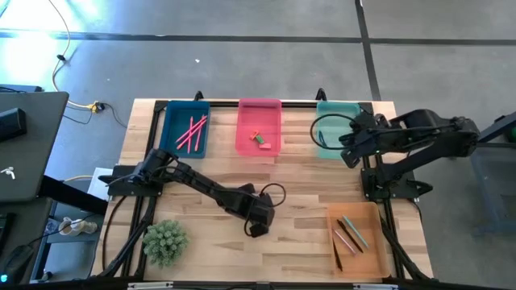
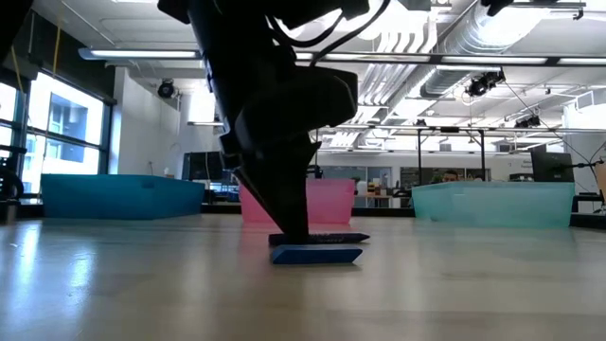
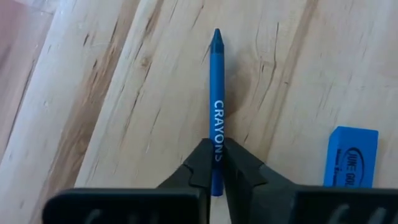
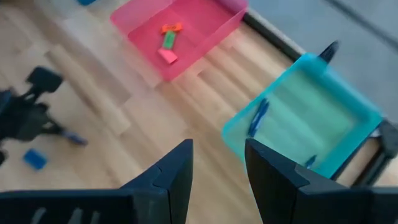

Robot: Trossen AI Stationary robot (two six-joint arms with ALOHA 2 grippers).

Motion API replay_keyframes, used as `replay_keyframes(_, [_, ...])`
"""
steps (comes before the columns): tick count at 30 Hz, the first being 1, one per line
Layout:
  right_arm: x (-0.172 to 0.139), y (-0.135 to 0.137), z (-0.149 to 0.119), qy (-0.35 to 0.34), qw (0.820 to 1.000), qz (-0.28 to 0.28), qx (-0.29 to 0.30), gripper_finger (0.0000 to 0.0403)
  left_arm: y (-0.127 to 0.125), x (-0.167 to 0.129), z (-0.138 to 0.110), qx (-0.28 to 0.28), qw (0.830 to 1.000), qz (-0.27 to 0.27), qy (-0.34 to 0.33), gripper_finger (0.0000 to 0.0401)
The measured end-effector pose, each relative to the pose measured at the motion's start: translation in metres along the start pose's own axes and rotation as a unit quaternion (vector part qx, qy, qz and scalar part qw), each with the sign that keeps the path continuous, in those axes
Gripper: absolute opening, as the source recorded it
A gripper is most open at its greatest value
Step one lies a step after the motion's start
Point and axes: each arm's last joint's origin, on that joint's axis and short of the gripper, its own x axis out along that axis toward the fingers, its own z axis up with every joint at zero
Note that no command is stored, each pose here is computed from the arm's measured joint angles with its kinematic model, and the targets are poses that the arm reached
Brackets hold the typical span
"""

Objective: Sort crayons/erasers/pens/pencils in bins
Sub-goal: Put the blue crayon into the green bin

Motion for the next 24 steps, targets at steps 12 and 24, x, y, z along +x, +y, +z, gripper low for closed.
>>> replay_keyframes(12, [-0.026, -0.030, -0.013, 0.023, 0.994, 0.105, 0.028, 0.0138, 0.014, -0.001, 0.015, -0.009, 0.996, -0.088, 0.032, 0.0003])
replay_keyframes(24, [-0.033, -0.029, -0.014, 0.052, 0.981, 0.185, 0.037, 0.0138, 0.022, -0.020, 0.060, 0.001, 0.958, -0.275, -0.083, 0.0003])
